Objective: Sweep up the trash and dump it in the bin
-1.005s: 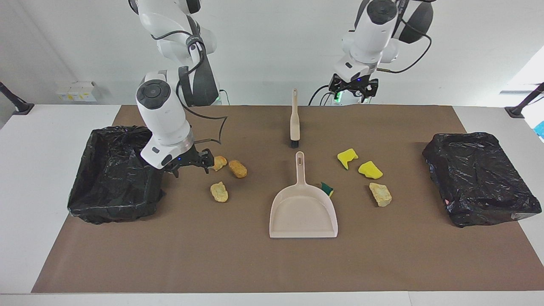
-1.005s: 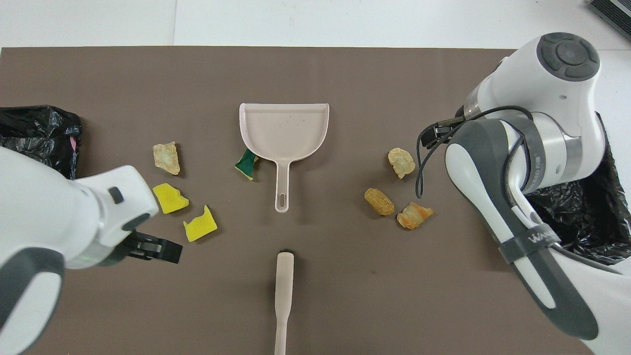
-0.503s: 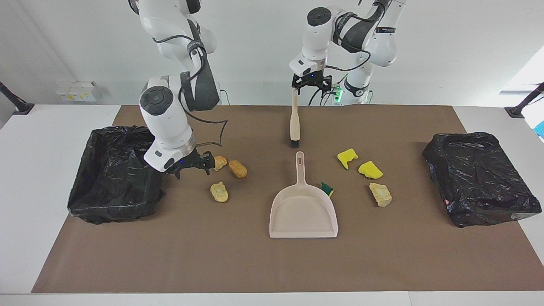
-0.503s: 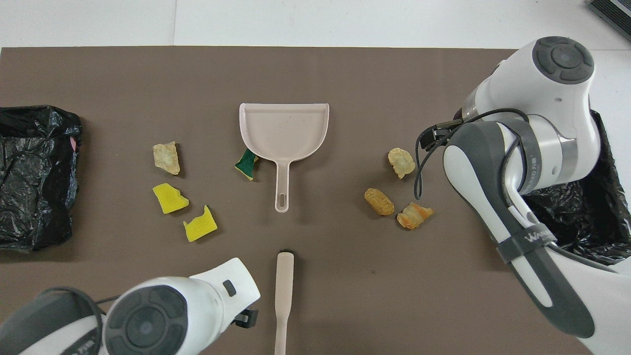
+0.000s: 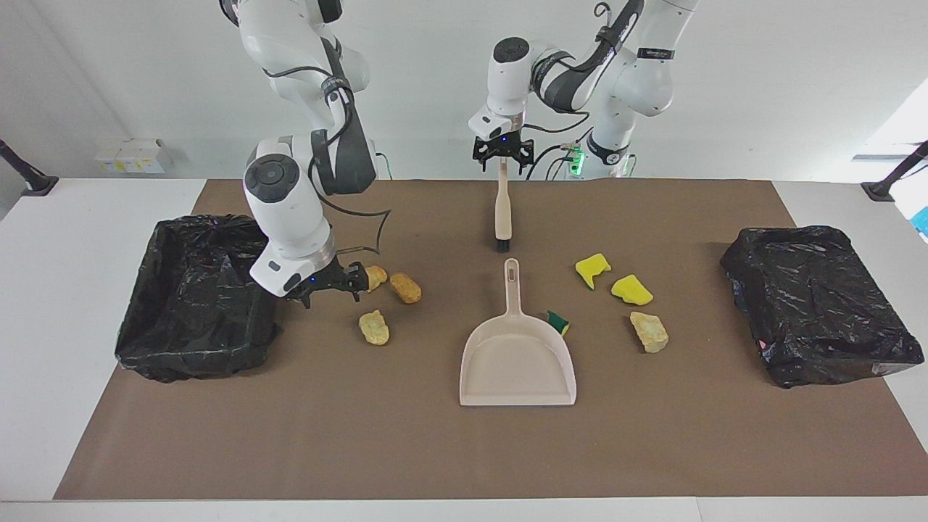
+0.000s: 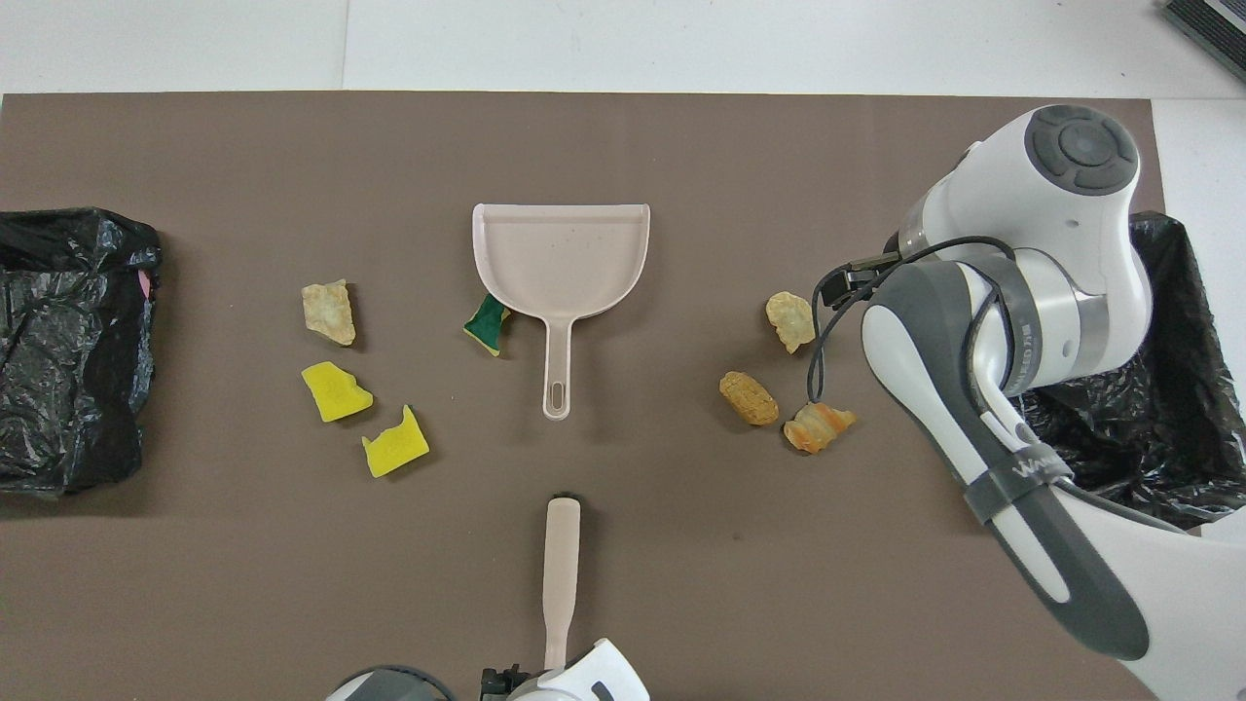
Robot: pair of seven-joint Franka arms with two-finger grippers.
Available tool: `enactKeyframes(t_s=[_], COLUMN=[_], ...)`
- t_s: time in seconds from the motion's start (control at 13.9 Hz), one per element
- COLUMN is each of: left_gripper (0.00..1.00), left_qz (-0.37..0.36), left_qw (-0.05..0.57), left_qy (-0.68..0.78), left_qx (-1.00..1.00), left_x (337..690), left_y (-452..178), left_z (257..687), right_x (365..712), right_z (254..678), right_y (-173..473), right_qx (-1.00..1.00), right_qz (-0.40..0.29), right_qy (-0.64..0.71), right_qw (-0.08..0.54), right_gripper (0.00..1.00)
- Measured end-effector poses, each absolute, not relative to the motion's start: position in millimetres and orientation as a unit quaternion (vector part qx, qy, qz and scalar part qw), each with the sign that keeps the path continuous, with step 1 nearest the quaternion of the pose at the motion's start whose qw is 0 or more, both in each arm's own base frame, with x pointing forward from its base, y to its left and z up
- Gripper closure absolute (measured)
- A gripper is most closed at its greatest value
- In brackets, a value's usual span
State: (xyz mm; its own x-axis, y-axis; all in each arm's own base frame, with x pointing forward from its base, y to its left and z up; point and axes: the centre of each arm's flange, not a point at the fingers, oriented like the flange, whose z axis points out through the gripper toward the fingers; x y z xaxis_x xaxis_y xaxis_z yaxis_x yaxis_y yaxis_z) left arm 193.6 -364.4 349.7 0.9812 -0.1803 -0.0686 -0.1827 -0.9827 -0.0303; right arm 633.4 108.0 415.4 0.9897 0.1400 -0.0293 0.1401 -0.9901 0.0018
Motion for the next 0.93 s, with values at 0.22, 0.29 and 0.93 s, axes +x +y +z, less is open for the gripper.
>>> enactKeyframes(t_s=[0.22, 0.29, 0.93], left_gripper=[0.05, 0.11, 0.74], left_qz=[0.04, 0.041, 0.048], left_qw=[0.03, 0.03, 0.036], left_qy=[0.088, 0.084, 0.05], left_qx=[-0.995, -0.995, -0.997], left_x=[191, 190, 203], left_y=[-364, -364, -362], left_z=[338, 337, 342], right_x=[631, 631, 629], right_z=[415, 416, 423], right_y=[108, 108, 126], right_qx=[0.997, 0.997, 0.998], right_qz=[-0.015, -0.015, -0.008], right_qy=[0.07, 0.071, 0.066], right_qw=[0.002, 0.002, 0.001], right_gripper=[0.0, 0.0, 0.0])
